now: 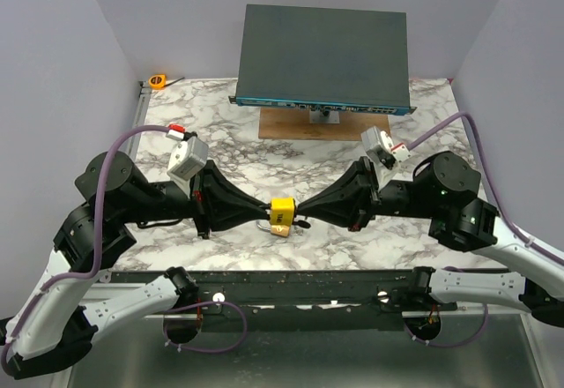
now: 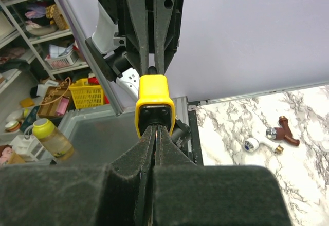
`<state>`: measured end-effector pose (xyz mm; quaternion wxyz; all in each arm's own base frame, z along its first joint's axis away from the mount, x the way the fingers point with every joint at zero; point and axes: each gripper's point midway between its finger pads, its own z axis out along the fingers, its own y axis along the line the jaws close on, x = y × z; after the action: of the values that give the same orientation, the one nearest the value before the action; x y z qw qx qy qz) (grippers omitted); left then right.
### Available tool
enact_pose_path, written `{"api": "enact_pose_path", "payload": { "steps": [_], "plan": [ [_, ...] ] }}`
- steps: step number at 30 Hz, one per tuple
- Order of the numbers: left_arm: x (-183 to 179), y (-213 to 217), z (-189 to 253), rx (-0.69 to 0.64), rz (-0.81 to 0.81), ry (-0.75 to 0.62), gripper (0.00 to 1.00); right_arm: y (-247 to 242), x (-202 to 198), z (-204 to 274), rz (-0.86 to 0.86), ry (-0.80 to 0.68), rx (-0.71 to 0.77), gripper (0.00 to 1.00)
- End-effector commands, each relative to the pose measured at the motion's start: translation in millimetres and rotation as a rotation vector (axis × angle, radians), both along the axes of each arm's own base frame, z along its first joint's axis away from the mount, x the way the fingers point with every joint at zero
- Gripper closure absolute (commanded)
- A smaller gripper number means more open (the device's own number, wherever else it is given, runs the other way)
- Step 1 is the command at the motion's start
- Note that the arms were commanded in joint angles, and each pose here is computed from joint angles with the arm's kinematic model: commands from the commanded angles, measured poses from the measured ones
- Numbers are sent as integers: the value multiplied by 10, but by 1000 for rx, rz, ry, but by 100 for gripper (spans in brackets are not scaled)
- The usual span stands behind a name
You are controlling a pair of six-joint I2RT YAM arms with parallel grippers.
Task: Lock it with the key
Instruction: Lock the lock, then place the lock at the center of the board, then place the key at the center of the board.
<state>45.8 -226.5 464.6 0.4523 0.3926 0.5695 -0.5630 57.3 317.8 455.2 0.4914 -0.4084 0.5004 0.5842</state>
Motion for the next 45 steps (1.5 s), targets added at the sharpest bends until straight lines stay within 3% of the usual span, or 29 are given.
{"api": "enact_pose_path", "payload": {
  "steps": [1, 13, 22, 30, 36, 42, 45],
  "plan": [
    [-94, 82, 224, -74, -15, -73, 100, -74, 18, -90, -32, -8, -25, 99],
    [-107, 136, 217, -70, 1, -82, 100, -137, 34, -111, -56, -14, -31, 99],
    [216, 161, 100, -52, 174, -49, 100, -244, 303, -328, -226, 26, -86, 99],
    [849, 253, -224, -5, 469, 104, 100, -218, 714, -609, -440, 108, -148, 99],
    [1288, 332, -715, 18, 660, 302, 100, -115, 927, -869, -532, 190, -167, 99],
    [1603, 357, -1180, 37, 780, 450, 100, -201, 1376, -1311, -523, 361, -186, 99],
    [1757, 334, -1352, 30, 817, 508, 100, -295, 1683, -1478, -481, 469, -126, 99]
  ]
}}
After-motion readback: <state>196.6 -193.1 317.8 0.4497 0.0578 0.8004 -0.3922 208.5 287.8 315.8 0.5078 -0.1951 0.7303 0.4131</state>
